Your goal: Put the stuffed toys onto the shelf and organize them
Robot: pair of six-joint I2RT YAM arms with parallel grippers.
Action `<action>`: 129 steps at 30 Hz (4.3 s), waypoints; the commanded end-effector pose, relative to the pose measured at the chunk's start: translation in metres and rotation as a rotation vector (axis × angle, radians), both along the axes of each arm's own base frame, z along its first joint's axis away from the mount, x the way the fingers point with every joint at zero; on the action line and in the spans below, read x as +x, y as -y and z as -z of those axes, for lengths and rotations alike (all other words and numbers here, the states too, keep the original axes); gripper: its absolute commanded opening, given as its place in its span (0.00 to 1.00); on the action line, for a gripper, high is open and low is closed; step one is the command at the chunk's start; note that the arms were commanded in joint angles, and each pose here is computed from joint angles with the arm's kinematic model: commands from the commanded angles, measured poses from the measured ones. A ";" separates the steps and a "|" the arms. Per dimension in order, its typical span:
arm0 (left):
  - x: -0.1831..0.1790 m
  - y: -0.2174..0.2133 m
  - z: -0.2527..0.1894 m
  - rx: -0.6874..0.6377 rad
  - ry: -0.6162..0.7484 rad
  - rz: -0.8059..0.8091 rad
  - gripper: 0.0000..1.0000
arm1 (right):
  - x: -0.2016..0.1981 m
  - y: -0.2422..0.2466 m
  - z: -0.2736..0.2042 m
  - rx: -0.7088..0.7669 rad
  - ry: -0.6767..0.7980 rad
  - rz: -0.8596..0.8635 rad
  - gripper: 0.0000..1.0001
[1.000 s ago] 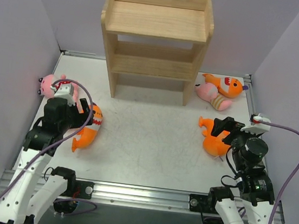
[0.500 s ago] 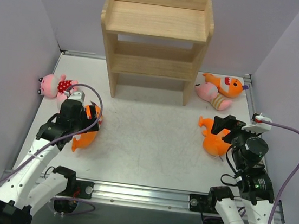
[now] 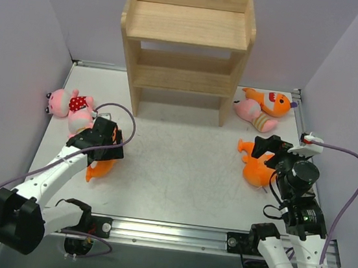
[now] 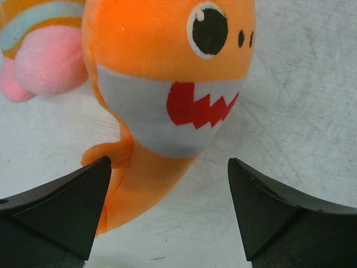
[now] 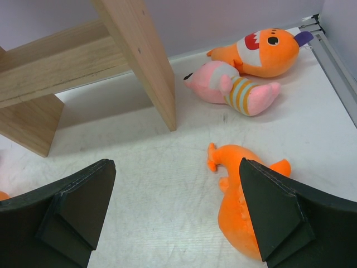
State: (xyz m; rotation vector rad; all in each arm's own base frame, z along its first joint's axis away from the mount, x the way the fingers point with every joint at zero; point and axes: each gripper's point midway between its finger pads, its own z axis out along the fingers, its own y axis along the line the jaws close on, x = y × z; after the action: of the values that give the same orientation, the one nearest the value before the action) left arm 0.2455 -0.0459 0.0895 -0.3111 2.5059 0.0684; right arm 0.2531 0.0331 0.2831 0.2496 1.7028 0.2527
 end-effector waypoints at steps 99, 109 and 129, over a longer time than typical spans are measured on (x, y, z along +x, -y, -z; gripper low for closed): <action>-0.026 0.134 -0.169 -0.560 0.768 0.640 0.95 | 0.067 -0.268 0.024 0.374 -0.354 -0.860 0.00; -0.020 0.160 -0.162 -0.282 0.695 0.832 0.94 | 0.069 -0.272 0.021 0.393 -0.408 -0.872 0.00; -0.002 0.197 -0.156 -0.087 0.840 0.883 0.82 | 0.061 -0.275 0.017 0.420 -0.418 -0.920 0.00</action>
State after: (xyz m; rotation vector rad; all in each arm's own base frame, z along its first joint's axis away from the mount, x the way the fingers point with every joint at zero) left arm 0.2343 -0.2400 0.2269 0.6704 1.7013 -0.4517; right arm 0.3123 0.3037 0.2350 -0.1785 2.1660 1.2570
